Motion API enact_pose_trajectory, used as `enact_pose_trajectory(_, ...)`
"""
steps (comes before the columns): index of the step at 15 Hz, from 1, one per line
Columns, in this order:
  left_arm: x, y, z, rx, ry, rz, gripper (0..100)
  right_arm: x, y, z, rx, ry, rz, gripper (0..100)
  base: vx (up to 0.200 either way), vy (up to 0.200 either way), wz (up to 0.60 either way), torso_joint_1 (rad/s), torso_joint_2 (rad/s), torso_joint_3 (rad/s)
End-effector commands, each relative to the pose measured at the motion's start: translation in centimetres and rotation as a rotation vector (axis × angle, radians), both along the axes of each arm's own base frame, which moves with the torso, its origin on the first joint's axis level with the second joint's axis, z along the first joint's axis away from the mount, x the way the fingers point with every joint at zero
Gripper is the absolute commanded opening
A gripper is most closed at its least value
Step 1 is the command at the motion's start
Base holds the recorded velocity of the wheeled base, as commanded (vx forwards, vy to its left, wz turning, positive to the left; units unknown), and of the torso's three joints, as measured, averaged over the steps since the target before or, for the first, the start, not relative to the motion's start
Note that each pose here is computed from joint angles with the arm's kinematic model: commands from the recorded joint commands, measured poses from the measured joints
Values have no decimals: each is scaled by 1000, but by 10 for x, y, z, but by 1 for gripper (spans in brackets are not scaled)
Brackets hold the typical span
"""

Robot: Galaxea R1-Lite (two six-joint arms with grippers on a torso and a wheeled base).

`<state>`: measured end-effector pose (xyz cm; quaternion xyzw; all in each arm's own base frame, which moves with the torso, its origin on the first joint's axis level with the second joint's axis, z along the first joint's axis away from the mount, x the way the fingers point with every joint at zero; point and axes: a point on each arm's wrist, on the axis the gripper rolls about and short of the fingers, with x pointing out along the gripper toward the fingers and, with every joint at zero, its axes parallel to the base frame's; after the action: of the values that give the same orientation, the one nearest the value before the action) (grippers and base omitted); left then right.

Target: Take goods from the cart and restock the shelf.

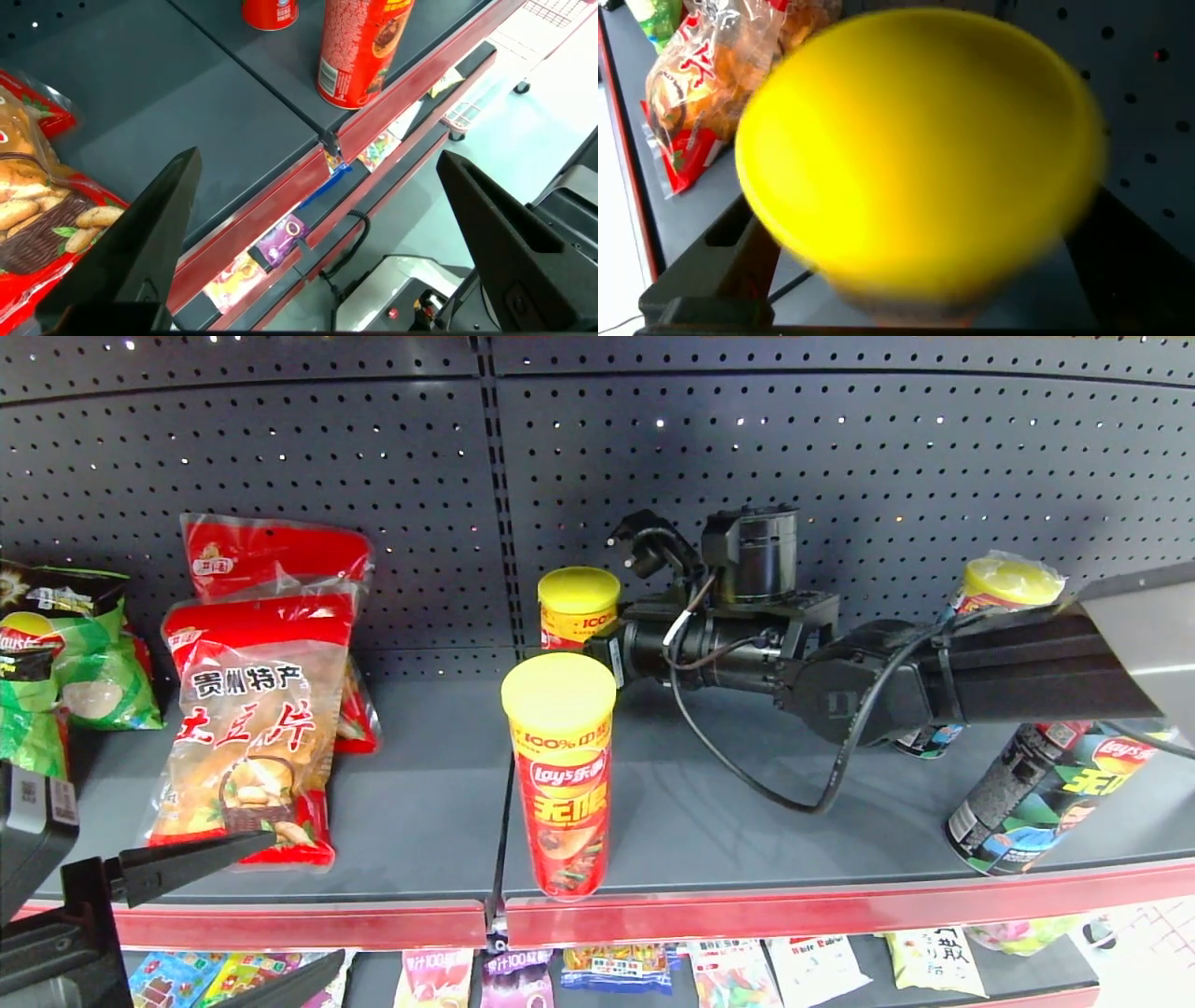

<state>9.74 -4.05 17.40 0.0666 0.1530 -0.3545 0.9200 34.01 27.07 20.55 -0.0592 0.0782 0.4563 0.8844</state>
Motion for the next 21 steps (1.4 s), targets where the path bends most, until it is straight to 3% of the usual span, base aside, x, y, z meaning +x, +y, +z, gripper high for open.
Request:
enact_pose_trajectory(1, 1, 0, -1, 2, 8, 0, 100, -17, -14, 10, 1, 11, -7, 100, 0, 0, 0, 0, 0, 0)
enact_pose_trajectory(7, 15, -5, -11, 30, 86, -3, 100, -58, -52, 13, -38, 51, -55, 100, 0, 0, 0, 0, 0, 0)
enact_pose_trajectory(11, 35, -11, -21, 93, 149, 13, 100, -110, -94, 8, -86, 75, -149, 100, 0, 0, 0, 0, 0, 0)
enact_pose_trajectory(14, 54, -18, -28, 120, 212, 4, 100, -162, -132, 18, -49, 37, -143, 100, 0, 0, 0, 0, 0, 0)
enact_pose_trajectory(17, 72, -36, -28, 146, 236, -37, 100, -199, -161, 18, -7, 16, -152, 100, 0, 0, 0, 0, 0, 0)
enact_pose_trajectory(18, 80, -47, -30, 171, 246, -41, 100, -212, -171, 19, 12, -4, -158, 100, 0, 0, 0, 0, 0, 0)
enact_pose_trajectory(21, 95, -65, -35, 190, 280, -63, 100, -224, -185, 19, 42, -23, -189, 100, 0, 0, 0, 0, 0, 0)
